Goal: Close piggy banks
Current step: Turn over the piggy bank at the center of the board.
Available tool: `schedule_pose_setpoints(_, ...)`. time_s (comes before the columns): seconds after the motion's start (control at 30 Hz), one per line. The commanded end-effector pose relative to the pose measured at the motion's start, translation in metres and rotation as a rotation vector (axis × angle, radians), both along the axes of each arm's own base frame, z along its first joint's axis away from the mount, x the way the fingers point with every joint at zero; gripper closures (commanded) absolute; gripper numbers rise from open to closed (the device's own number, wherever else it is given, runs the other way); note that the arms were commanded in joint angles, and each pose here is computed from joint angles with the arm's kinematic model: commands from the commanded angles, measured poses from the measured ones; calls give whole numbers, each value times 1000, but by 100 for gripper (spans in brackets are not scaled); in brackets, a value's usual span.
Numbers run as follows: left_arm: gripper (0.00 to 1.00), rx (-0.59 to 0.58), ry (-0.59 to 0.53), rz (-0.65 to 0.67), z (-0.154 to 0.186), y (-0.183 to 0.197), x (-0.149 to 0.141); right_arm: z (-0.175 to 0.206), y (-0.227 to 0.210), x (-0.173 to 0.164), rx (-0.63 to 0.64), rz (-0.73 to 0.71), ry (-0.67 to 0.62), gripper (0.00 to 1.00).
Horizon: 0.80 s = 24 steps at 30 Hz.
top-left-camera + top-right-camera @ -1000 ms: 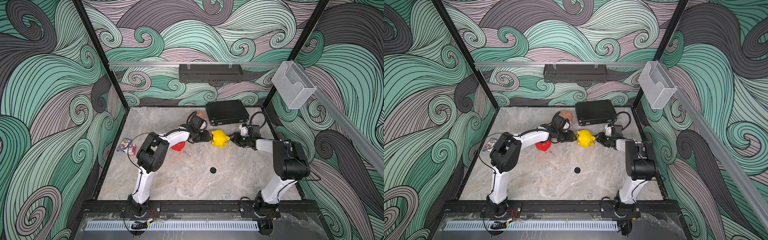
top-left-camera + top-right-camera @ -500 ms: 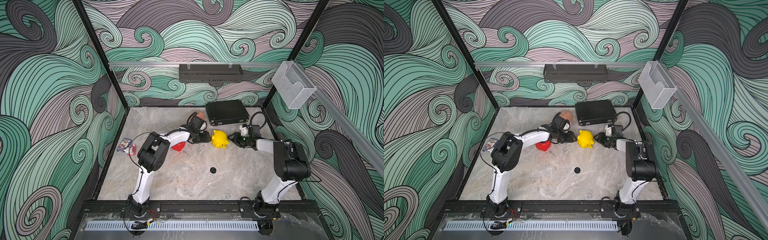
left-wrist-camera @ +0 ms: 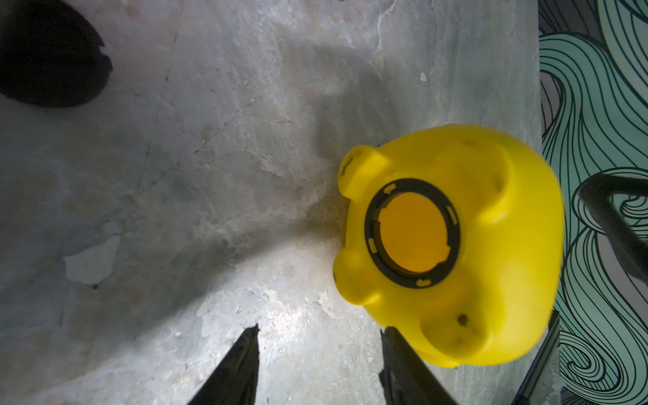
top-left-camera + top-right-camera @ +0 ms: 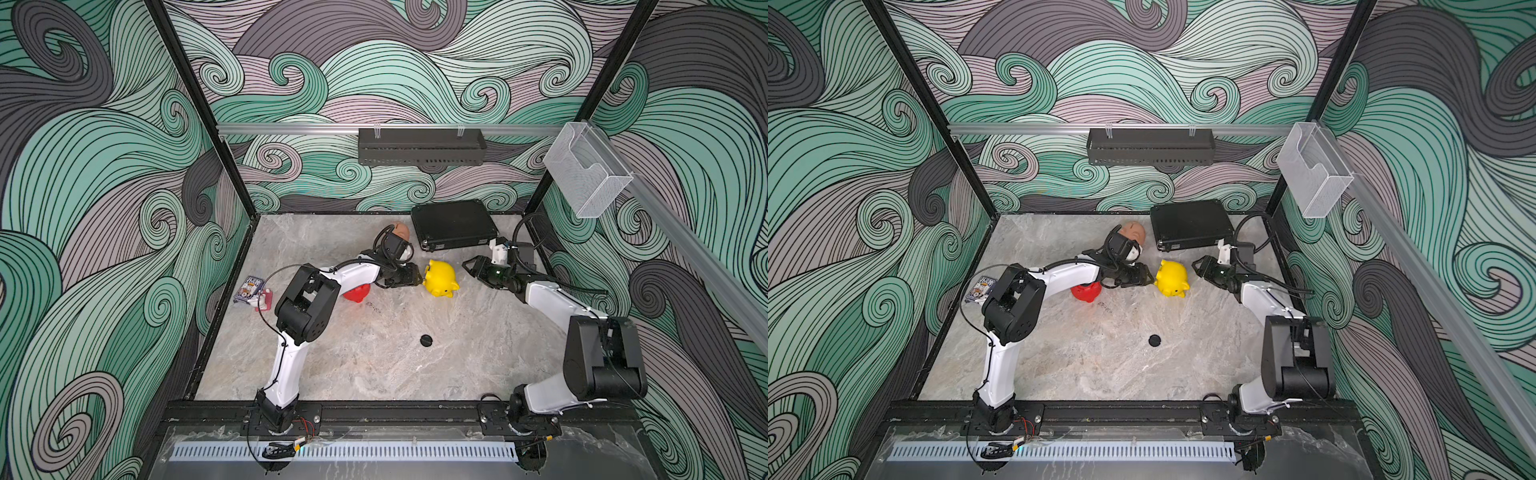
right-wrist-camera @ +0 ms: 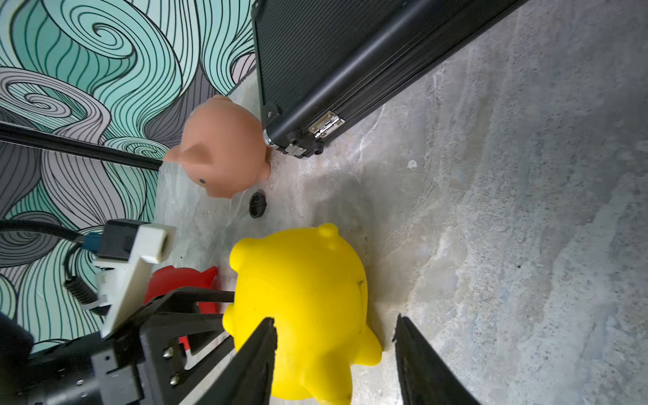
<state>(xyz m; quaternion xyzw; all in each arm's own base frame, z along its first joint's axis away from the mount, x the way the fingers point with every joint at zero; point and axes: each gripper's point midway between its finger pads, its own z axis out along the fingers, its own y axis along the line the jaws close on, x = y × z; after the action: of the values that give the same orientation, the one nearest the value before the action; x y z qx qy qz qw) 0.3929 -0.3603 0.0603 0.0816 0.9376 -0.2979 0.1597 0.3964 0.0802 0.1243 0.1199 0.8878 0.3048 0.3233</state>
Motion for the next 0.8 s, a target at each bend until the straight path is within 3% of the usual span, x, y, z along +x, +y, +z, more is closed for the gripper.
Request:
schedule_pose_setpoints(0.0, 44, -30, -23, 3, 18, 1, 1, -6, 10, -18, -16, 33, 53, 48)
schedule_pose_setpoints(0.27, 44, -38, -31, 10, 23, 3, 4, -18, 26, -39, -70, 108, 103, 56)
schedule_pose_setpoints(0.77, 44, -82, -47, 14, 43, 0, 12, -33, 33, -39, -107, 148, 153, 63)
